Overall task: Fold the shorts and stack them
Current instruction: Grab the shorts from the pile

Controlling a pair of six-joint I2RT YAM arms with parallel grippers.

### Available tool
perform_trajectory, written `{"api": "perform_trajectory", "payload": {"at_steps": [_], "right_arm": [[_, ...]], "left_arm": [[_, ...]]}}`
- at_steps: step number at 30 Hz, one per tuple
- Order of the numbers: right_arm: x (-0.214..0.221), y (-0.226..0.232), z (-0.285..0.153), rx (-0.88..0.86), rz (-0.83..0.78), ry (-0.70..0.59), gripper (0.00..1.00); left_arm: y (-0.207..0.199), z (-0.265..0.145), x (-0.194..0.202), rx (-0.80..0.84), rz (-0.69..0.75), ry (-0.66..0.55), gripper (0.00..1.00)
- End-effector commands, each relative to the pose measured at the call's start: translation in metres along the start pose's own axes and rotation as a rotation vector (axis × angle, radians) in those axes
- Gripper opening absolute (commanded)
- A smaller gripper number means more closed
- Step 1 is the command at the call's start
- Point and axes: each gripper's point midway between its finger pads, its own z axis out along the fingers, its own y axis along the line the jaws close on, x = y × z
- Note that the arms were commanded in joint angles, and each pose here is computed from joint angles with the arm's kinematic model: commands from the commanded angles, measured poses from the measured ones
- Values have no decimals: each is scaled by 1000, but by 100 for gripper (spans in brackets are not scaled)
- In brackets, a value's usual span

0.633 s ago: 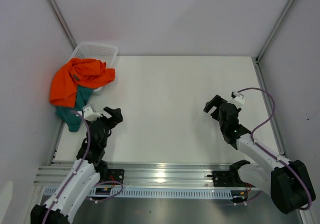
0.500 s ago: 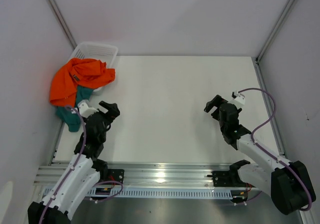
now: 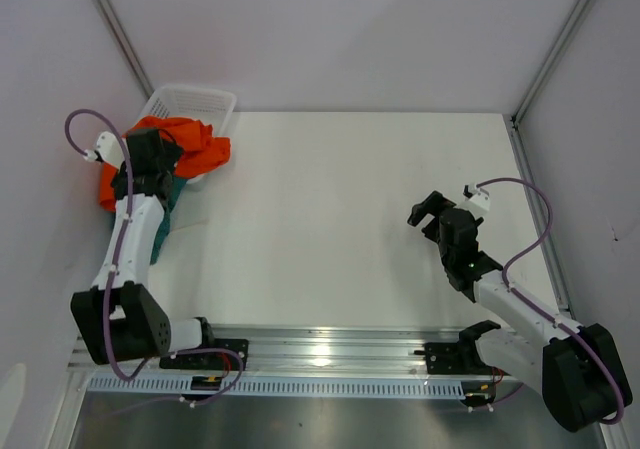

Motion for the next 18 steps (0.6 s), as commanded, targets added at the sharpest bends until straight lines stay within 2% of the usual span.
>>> {"api": "perform_trajectory", "payload": {"at_steps": [1, 4, 14, 18], "right_arm": [[-8, 11, 1, -42, 27, -38, 99], [-6, 13, 2, -46, 28, -26, 100], [-4, 17, 1, -73, 27, -21, 99], [-5, 18, 0, -78, 25, -25, 99]], "left_arm": [[2, 20, -19, -77, -20, 1, 99], [14, 46, -12, -150, -42, 35, 98], [3, 111, 4, -216, -96, 52, 95], [-2, 127, 4, -211, -126, 35, 86]]}}
